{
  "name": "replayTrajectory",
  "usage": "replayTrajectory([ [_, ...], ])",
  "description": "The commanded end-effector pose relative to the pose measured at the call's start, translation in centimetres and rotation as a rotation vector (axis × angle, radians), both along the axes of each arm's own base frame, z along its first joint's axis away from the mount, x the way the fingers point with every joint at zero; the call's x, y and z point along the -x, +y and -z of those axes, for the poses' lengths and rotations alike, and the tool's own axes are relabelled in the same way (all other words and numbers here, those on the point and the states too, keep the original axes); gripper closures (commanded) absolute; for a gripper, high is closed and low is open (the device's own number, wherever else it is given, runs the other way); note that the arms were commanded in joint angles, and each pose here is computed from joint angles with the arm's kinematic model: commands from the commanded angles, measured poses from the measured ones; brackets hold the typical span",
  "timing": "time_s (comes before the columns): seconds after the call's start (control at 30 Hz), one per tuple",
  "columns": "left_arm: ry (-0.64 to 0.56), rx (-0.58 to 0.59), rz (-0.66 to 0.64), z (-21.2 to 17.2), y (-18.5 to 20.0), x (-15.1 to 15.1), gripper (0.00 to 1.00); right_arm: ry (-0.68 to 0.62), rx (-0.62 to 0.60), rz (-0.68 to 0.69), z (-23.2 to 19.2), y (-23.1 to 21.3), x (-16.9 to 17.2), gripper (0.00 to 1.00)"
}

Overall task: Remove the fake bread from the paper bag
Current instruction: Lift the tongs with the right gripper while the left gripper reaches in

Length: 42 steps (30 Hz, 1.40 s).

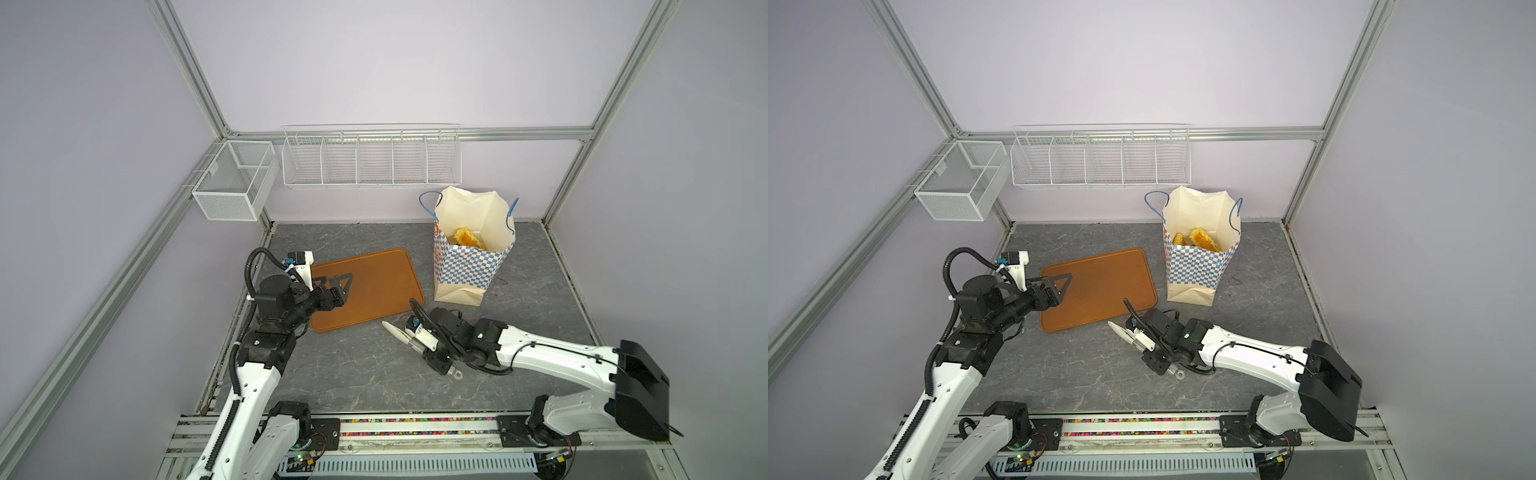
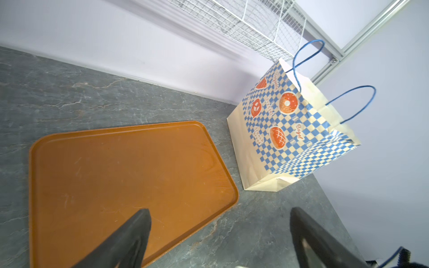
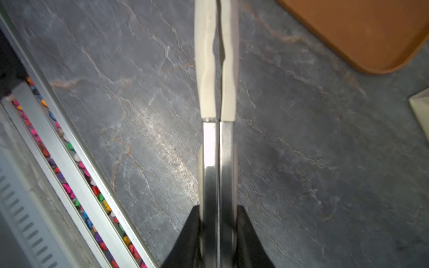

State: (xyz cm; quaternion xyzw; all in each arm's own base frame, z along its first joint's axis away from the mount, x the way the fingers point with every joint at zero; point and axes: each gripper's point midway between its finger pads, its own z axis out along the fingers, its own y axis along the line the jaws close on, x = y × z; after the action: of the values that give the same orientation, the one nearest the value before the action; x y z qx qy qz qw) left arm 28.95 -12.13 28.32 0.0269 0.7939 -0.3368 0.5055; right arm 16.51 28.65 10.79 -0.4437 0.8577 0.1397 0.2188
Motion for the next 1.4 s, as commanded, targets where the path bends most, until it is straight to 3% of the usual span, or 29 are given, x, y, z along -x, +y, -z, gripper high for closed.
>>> replayTrajectory([
  [0.0,-0.050,0.074,0.116,-2.8,-1.8,1.3,0.08,-0.100,-0.143,0.078,-3.6,0.9,-1.6,0.83],
  [0.1,-0.101,0.128,0.242,-4.0,-3.5,2.5,0.11,-0.148,-0.266,0.111,-7.0,1.3,-2.8,0.83],
  [0.23,-0.110,0.187,0.403,-4.0,-6.2,3.9,0.12,-0.140,-0.522,0.133,-12.4,2.3,-4.7,0.83],
  [0.37,-0.182,0.233,0.509,-5.5,-8.1,5.5,0.11,-0.148,-0.666,0.068,-16.8,3.3,-5.1,0.82],
  [0.5,-0.261,0.374,0.614,-8.3,-9.1,6.7,0.11,-0.141,-0.809,0.011,-19.7,3.8,-4.9,0.82],
  [0.63,-0.240,0.407,0.653,-8.4,-9.9,6.2,0.11,-0.133,-0.956,-0.045,-22.3,4.7,-4.7,0.82],
  [0.97,-0.240,0.457,0.792,-8.6,-13.3,7.4,0.13,-0.098,-1.081,-0.176,-25.2,6.7,-3.9,0.81],
  [1.1,-0.312,0.551,0.812,-10.4,-13.0,7.8,0.23,-0.092,-1.090,-0.187,-25.1,6.9,-3.8,0.81],
  [1.23,-0.285,0.549,0.836,-9.9,-13.6,7.5,0.36,-0.094,-1.094,-0.198,-25.4,7.0,-3.8,0.81],
  [1.37,-0.262,0.547,0.839,-9.3,-13.8,7.3,0.37,-0.107,-1.097,-0.208,-25.8,6.9,-3.8,0.81],
])
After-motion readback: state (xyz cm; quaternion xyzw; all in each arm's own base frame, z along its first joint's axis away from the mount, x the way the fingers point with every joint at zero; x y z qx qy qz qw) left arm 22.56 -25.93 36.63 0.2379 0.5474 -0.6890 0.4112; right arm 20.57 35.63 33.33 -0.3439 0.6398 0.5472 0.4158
